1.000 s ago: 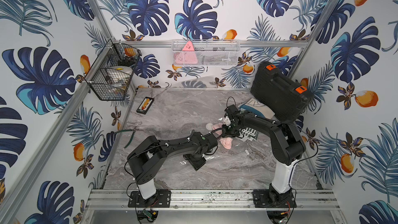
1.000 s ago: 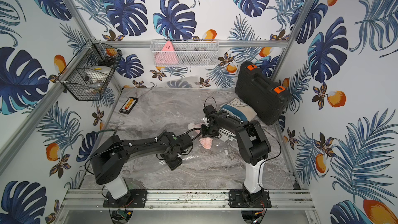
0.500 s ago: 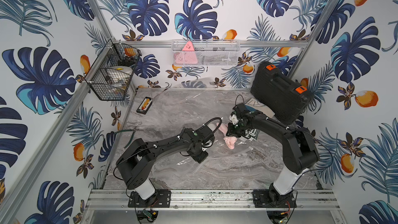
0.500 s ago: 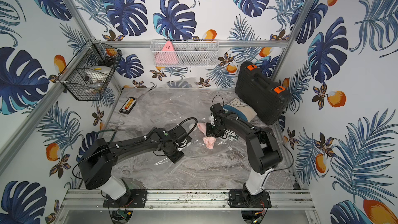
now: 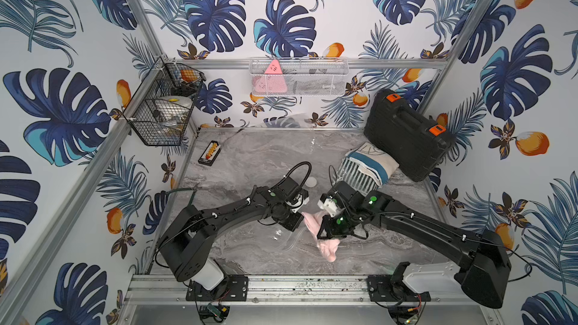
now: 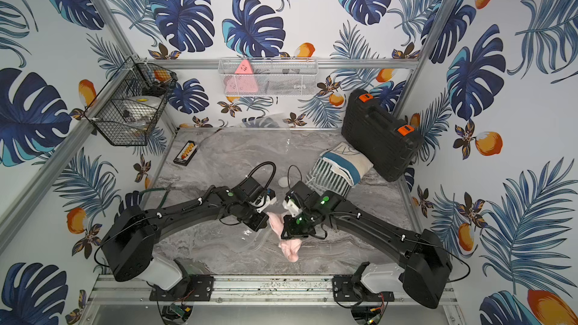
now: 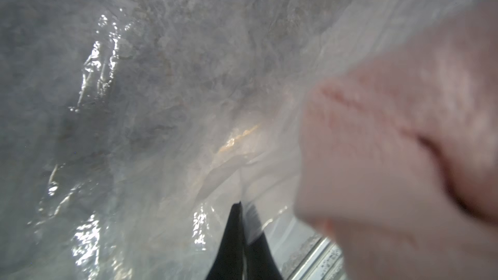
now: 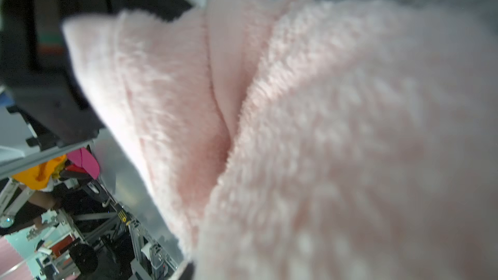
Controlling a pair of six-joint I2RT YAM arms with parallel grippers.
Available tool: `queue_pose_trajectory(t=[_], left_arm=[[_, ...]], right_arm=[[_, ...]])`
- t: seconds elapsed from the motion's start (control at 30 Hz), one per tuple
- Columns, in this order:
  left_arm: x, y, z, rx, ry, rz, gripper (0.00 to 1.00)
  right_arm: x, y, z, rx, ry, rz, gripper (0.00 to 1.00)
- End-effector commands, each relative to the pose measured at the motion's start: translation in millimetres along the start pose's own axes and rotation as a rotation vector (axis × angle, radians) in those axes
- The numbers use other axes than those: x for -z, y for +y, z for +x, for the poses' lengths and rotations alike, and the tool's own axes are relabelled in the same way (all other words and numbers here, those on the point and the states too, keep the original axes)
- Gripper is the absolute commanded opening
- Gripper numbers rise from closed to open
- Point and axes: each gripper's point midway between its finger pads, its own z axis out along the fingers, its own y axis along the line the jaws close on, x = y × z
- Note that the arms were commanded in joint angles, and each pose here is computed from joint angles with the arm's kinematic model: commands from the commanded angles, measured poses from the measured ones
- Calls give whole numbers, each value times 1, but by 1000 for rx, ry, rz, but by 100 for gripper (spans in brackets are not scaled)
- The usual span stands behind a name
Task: Place the folded towel into the vacuum bag
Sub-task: Open the vacuum bag at the center of the board.
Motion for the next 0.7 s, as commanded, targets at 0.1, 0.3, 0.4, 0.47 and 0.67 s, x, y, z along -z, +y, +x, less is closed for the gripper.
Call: queue_pose_trajectory(t=[0.1,0.3,0.4,0.47,0.67], left_arm=[[-2,-25,-20,21,-99,158,0],[10,-37,-20,-20,-132,211,0],[19,-40,-22,-40,-143,213,0],[23,-42,-24,-49,-154,215,0],[45,-39,-37,-53,-227,173,0]], right_arm=[[-27,50,-15,-26,-28,-105,0],[-72,8,-21,-64,9,45,0],[-90,-21,-16,-88,42,155,0],[-99,-37,-12,-115,67,199,0],[-114,-62,1,-151,112,253,0]])
